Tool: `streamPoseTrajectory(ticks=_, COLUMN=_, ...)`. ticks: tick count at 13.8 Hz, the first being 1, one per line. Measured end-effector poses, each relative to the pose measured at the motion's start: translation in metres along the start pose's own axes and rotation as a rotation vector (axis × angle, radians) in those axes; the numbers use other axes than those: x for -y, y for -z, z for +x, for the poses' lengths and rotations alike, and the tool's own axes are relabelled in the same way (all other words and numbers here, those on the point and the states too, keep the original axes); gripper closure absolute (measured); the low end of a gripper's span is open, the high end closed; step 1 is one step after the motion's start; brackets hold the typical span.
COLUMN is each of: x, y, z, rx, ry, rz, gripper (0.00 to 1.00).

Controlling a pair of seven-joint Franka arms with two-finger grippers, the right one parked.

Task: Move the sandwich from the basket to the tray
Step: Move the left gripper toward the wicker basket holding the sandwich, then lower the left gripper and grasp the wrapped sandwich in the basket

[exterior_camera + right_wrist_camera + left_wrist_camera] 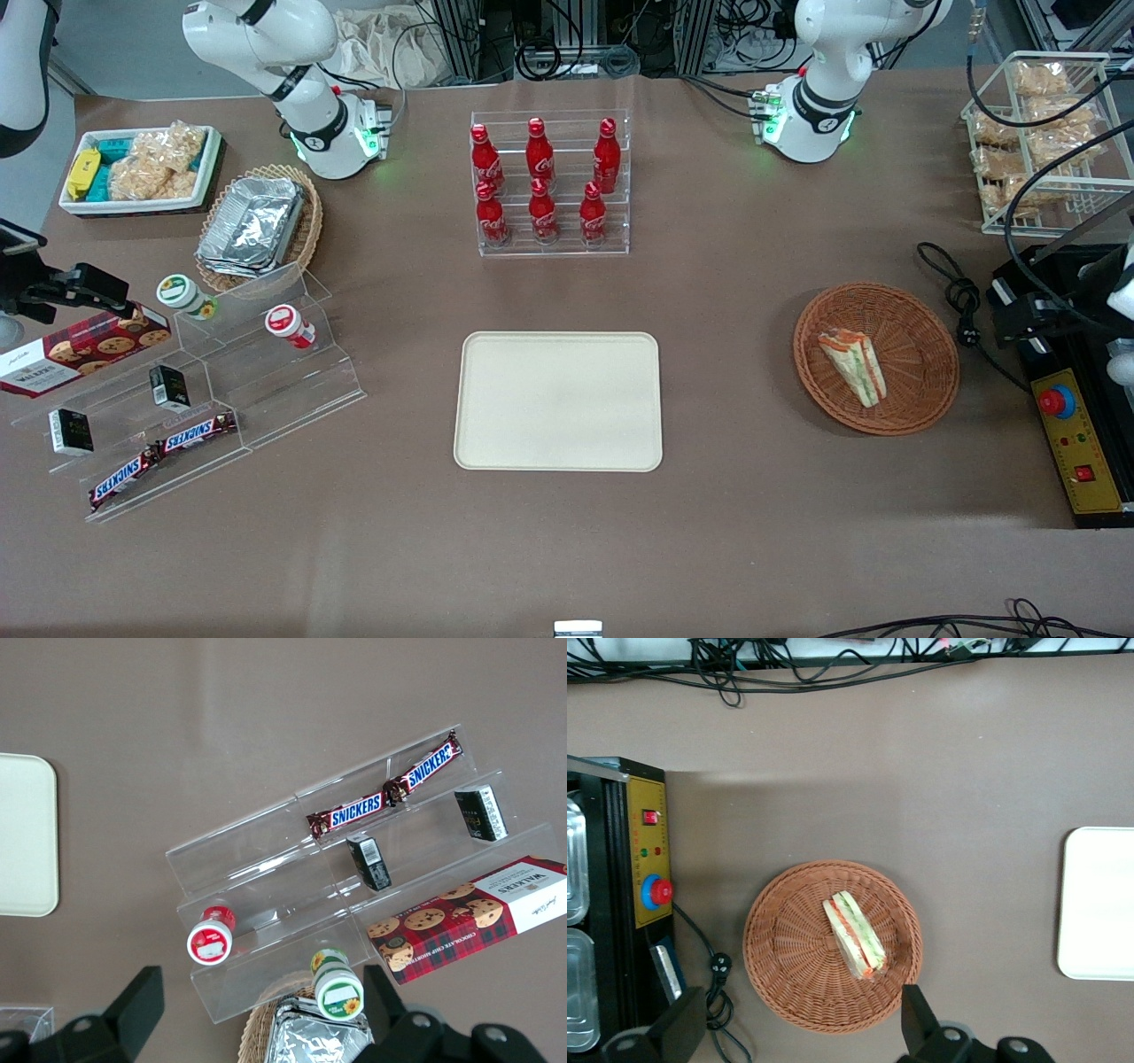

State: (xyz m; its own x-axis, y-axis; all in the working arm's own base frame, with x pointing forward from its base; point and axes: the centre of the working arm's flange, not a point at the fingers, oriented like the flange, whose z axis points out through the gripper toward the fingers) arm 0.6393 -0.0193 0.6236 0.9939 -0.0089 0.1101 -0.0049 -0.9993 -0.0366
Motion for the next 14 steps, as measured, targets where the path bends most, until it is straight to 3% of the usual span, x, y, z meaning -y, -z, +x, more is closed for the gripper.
streamPoseTrajectory(ticks=5, x=-0.004, y=-0.010, z=-0.003, rx=0.035, ry=-0.011, rz=-0.008, gripper=0.01)
streamPoseTrajectory(ticks=10, x=-0.009, y=-0.103, z=-0.016, rx=0.203, ry=0.004, rz=0.002, gripper=0.01)
streamPoseTrajectory(ticks=14, x=-0.018, y=-0.201, z=-0.034, rx=0.224, ry=0.168, rz=0.017, gripper=0.02)
